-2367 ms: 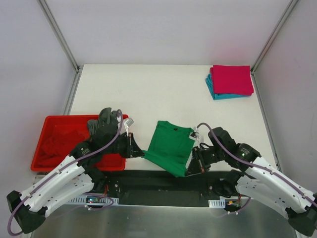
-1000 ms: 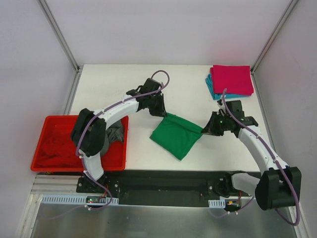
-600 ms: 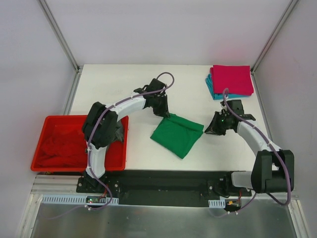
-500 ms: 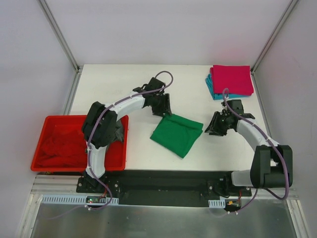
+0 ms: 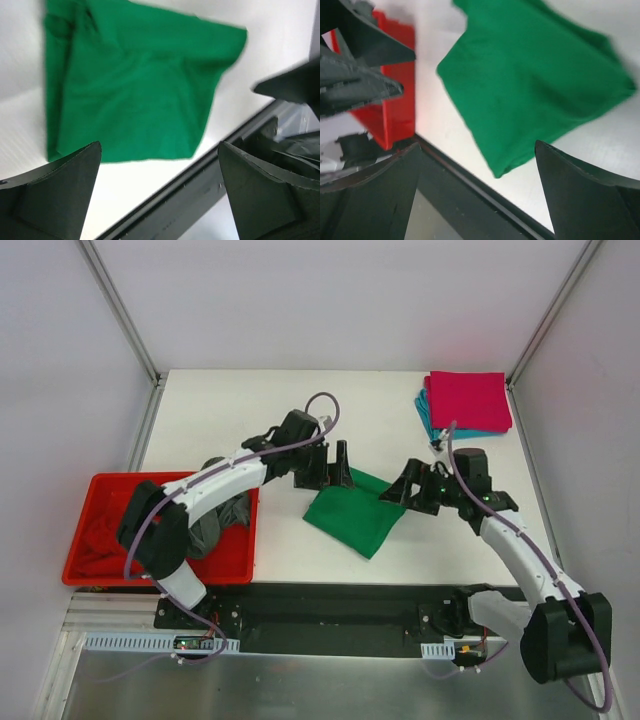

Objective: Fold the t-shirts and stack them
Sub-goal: Fold the long partially folded tshirt into a neat square

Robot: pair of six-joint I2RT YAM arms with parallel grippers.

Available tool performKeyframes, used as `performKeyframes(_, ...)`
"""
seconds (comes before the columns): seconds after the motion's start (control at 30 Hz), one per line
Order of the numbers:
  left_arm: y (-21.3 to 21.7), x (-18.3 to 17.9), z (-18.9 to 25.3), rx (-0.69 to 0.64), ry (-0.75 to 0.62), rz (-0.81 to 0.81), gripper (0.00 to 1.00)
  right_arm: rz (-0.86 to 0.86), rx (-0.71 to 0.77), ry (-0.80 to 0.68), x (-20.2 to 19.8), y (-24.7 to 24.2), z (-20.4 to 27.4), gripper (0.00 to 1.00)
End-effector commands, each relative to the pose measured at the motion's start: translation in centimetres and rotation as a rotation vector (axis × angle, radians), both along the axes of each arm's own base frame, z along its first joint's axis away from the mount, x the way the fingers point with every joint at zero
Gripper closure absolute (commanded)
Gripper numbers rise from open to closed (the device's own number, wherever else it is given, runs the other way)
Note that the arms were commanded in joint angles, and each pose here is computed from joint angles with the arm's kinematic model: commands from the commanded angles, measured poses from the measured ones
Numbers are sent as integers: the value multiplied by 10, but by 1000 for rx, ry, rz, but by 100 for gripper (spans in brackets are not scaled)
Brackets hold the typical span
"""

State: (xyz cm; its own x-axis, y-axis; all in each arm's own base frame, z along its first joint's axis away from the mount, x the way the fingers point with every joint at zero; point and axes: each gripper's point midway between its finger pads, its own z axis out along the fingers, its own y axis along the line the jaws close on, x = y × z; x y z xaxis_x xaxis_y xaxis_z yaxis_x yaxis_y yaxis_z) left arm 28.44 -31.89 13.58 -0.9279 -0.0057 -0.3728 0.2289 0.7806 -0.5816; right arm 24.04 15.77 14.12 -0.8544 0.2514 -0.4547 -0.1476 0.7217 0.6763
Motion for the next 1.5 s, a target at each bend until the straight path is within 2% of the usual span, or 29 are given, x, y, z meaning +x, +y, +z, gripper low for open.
performKeyframes(0.0, -12, -37, 8, -106, -11, -86, 1, 167, 123, -4, -10, 50, 15, 4)
performKeyframes(0.17, -8, -52, -30, -107, 34, -103, 1, 217, 121, 18, 27, 75, 2, 4)
performKeyframes(0.23, -11, -58, -46, -126, 63, -135, 1, 241, 125, 93, 44, 81, -19, 4)
performKeyframes(0.43, -2, -61, -81, -50, 100, -129, 1, 193, 143, 175, 99, 81, -53, 4)
performKeyframes(0.6, 6, -72, -108, -4, 162, -142, 1, 199, 149, 184, 116, 77, -60, 4)
performKeyframes(0.7, 1, -77, -109, -26, 168, -152, 1, 204, 144, 204, 119, 74, -67, 4)
performKeyframes(0.8, -8, -90, -103, -36, 172, -175, 1, 243, 119, 220, 112, 72, -58, 4)
performKeyframes(0.87, -14, -99, -88, -60, 157, -181, 1, 279, 47, 189, 101, 68, -43, 4)
performKeyframes(0.97, -18, -106, -60, -93, 81, -174, 1, 260, -88, 129, 84, 50, -20, 4)
performKeyframes(1.13, -21, -115, -3, -194, -69, -217, 1, 160, -122, 57, 38, 34, 18, 4)
performKeyframes(1.3, -11, -76, 20, -161, -231, -129, 1, 187, -11, 55, -3, 48, 13, 4)
performKeyframes(1.37, -13, -51, 22, -158, -230, -105, 1, 170, 23, 39, -2, 52, 10, 4)
performKeyframes(1.47, -25, -15, 19, -205, -148, -112, 1, 157, 24, 26, 1, 51, 1, 4)
